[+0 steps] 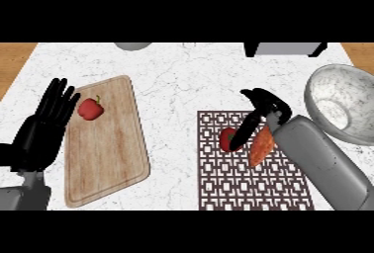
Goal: Pick the tomato from the placemat and place it in the bowl
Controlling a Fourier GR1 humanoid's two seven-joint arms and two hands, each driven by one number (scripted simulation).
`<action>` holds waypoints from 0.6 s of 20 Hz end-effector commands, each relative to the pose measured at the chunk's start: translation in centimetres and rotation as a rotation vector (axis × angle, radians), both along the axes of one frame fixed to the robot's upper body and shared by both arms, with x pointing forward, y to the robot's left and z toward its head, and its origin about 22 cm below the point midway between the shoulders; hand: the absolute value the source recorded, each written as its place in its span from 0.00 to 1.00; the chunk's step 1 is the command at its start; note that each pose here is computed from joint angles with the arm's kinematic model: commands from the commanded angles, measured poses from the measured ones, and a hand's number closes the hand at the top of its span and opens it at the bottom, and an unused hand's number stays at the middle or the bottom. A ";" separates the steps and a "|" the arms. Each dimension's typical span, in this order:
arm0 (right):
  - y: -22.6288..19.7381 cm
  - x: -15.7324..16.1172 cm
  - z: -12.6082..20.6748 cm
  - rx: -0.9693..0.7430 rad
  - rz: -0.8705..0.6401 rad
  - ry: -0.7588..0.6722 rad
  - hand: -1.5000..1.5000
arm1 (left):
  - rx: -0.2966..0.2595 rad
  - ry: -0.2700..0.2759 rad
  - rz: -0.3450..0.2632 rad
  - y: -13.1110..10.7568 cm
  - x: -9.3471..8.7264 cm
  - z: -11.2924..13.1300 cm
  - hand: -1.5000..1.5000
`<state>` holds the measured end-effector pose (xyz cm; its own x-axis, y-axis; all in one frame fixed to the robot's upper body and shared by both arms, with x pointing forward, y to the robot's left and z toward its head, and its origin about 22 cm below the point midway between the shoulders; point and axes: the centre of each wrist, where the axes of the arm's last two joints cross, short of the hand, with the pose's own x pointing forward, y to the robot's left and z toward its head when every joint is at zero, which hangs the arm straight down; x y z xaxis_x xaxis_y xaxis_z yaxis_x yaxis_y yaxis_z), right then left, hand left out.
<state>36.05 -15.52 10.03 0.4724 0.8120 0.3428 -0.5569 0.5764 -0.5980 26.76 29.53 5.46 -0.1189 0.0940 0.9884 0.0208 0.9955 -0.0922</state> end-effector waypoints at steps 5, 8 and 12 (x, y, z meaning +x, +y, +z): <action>1.7 -1.6 -3.5 -0.077 -0.040 -0.026 0.00 | -0.007 -0.006 -0.002 0.3 0.0 -0.8 0.50; -0.1 -1.5 -2.0 -0.078 -0.036 -0.021 0.00 | 0.006 -0.005 0.016 -1.1 0.4 0.4 0.50; -0.1 -1.8 -5.7 -0.087 -0.025 0.025 0.00 | -0.017 0.004 -0.004 -0.6 -1.3 -1.1 0.50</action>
